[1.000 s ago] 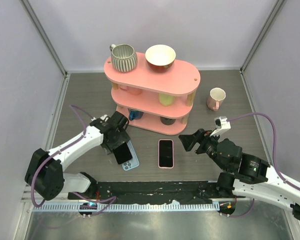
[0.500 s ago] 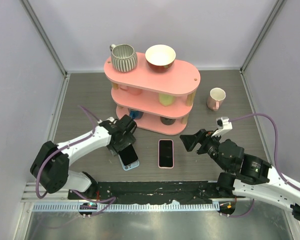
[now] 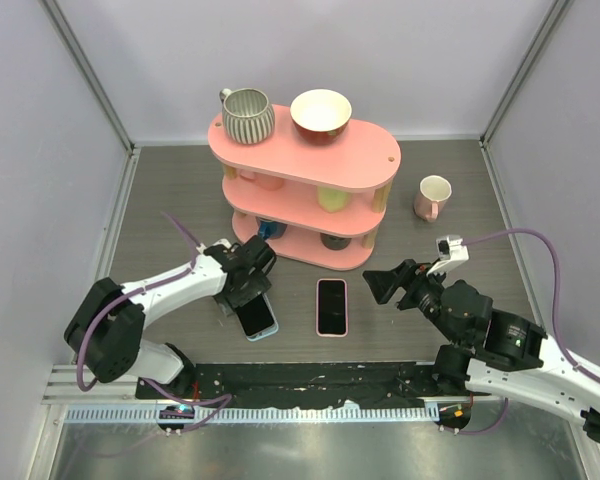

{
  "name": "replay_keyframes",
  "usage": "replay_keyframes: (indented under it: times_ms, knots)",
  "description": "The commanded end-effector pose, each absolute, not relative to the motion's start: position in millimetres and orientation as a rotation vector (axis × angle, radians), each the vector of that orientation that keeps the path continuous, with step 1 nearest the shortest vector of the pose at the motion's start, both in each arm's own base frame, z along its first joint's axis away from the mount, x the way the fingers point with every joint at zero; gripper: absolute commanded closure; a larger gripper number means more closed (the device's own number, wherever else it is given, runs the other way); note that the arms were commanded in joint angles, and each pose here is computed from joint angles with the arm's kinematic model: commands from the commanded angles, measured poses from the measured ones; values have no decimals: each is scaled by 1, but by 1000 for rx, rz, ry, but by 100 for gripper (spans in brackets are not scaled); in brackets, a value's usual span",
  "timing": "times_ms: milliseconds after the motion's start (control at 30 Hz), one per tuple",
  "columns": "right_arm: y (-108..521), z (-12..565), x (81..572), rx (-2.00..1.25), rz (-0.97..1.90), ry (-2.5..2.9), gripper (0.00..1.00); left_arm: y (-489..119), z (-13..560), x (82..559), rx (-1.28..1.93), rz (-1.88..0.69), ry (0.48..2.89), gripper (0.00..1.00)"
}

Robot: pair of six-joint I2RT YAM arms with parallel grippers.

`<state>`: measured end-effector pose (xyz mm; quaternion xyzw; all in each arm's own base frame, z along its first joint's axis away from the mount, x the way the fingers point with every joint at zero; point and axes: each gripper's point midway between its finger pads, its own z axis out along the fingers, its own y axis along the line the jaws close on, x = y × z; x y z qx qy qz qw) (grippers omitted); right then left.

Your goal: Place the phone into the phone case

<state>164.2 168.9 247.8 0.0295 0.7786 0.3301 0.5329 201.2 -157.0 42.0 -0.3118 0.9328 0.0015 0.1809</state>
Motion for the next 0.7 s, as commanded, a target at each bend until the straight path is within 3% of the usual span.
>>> replay_keyframes:
  times_ms: [0, 433, 633, 667]
  knots:
    - [166, 258, 167, 113, 807, 1820, 18, -155, 43, 207, -898, -17, 2578, 81]
    - [170, 255, 167, 107, 808, 1831, 18, -159, 41, 210, -867, -3, 2584, 75]
    - [170, 254, 167, 104, 805, 1832, 18, -165, 42, 213, -831, -13, 2593, 66]
    - [170, 255, 167, 106, 807, 1831, 18, -167, 42, 213, -823, -19, 2593, 60]
